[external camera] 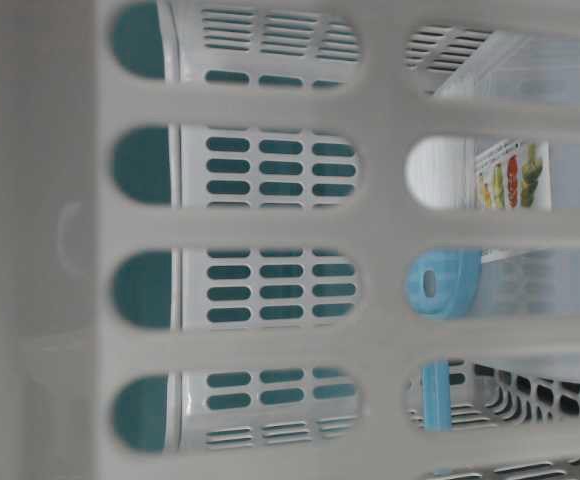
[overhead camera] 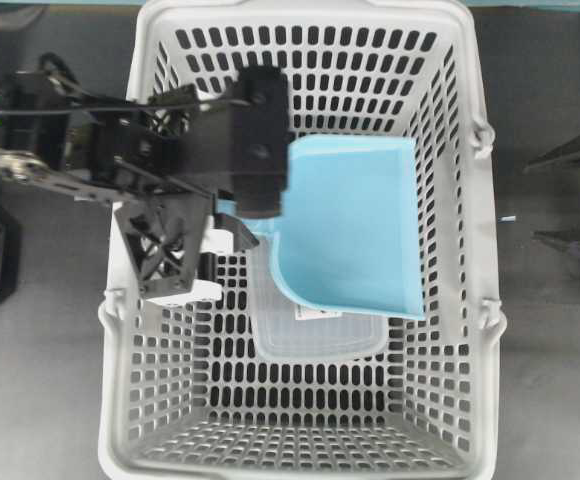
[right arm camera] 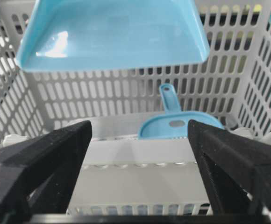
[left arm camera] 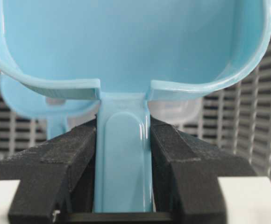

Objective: Pick up the dustpan from the shopping basket with the left arm.

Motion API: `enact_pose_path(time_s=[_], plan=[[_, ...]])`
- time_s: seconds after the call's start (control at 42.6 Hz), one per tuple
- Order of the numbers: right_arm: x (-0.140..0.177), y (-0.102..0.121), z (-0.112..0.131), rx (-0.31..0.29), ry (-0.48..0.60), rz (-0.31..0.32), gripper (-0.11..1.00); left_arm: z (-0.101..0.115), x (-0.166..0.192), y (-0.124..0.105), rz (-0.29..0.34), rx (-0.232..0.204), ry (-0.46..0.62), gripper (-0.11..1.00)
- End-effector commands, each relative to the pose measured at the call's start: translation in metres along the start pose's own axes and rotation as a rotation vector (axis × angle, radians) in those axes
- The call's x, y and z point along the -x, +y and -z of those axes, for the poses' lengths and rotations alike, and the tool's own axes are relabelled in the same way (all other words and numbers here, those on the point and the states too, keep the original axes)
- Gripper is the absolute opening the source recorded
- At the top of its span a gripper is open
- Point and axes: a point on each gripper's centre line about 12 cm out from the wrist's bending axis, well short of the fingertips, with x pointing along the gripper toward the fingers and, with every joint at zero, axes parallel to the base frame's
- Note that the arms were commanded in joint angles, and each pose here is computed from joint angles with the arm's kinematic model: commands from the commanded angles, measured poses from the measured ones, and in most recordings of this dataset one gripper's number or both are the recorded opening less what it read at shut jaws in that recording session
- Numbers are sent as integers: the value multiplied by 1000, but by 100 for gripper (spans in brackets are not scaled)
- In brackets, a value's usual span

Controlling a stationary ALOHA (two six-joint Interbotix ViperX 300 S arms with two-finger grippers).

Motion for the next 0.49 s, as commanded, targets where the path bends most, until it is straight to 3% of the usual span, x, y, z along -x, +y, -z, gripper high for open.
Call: enact_pose_path(time_s=[0.0, 0.164, 0.469], plan=[[0, 0, -4, -6, -15, 0, 79, -4, 20, 0, 14, -1, -147, 28], [0, 0, -4, -8, -15, 0, 79, 4, 30, 2, 24, -2, -247, 28], [0, 0, -4, -8, -15, 2, 79, 15, 33, 3, 24, 0, -253, 28]])
